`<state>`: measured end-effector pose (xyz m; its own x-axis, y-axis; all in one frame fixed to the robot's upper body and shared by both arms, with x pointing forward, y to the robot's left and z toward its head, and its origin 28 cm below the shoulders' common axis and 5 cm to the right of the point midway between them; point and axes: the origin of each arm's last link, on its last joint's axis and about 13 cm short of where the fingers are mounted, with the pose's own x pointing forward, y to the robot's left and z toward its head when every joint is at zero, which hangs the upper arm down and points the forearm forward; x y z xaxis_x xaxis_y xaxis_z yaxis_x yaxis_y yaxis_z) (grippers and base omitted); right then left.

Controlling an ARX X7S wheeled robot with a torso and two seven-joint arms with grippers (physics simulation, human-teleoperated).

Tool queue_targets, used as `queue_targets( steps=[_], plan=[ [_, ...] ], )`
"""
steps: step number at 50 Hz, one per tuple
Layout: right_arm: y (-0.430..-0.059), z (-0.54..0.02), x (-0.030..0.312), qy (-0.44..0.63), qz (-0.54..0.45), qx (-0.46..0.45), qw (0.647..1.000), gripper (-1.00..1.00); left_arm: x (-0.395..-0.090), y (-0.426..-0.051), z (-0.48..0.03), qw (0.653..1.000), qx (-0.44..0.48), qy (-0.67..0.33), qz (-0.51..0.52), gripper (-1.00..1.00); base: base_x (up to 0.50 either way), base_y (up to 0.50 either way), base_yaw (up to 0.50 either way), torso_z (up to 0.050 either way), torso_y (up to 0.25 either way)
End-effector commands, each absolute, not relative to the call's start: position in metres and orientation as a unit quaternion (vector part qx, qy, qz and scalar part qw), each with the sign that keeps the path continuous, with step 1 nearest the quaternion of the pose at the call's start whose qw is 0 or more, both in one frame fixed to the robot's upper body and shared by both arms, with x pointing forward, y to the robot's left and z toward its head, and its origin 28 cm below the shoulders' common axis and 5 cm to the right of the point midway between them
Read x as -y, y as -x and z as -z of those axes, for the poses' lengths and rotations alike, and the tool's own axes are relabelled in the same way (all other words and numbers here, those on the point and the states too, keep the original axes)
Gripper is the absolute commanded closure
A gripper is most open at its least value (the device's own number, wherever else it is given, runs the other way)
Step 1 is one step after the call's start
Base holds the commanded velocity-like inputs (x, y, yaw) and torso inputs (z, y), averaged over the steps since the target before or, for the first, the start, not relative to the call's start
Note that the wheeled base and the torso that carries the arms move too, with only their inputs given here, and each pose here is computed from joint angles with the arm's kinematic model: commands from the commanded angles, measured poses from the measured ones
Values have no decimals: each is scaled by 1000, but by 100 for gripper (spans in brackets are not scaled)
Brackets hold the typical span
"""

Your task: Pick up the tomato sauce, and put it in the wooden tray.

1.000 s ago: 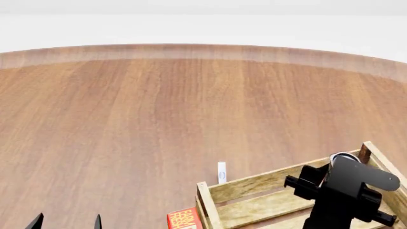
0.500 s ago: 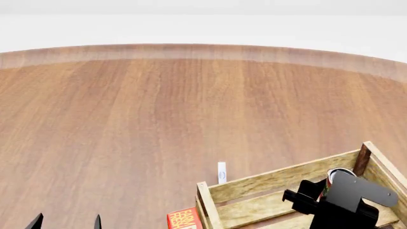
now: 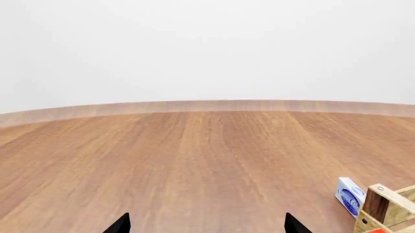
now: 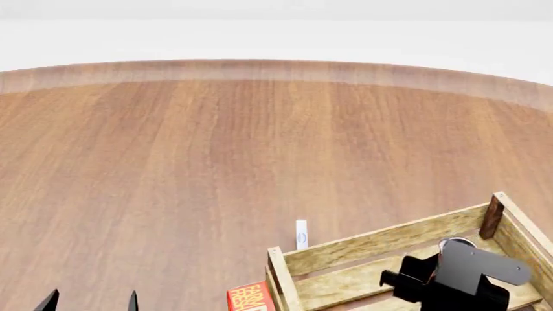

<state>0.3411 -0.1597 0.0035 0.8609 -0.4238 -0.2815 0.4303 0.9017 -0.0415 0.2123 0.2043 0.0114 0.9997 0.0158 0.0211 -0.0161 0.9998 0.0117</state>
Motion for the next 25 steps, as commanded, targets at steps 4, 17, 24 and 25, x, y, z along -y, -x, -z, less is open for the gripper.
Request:
queue_targets(
  steps=[4, 17, 24, 25],
  plan=[
    [-340, -2, 158, 45, 220, -148, 963, 100, -205, -212, -11, 1000, 11, -6, -8, -100, 0, 0, 0, 0, 0],
    [-340, -2, 157, 59, 223, -162, 959, 100, -204, -213, -11, 1000, 11, -7, -8, -100, 0, 0, 0, 0, 0],
    [-340, -1, 157, 58, 223, -166, 959, 100, -204, -212, -11, 1000, 11, -7, -8, -100, 0, 0, 0, 2, 0],
    [-340, -1, 157, 58, 223, -167, 959, 100, -204, -212, -11, 1000, 11, -7, -8, -100, 0, 0, 0, 0, 0]
  ],
)
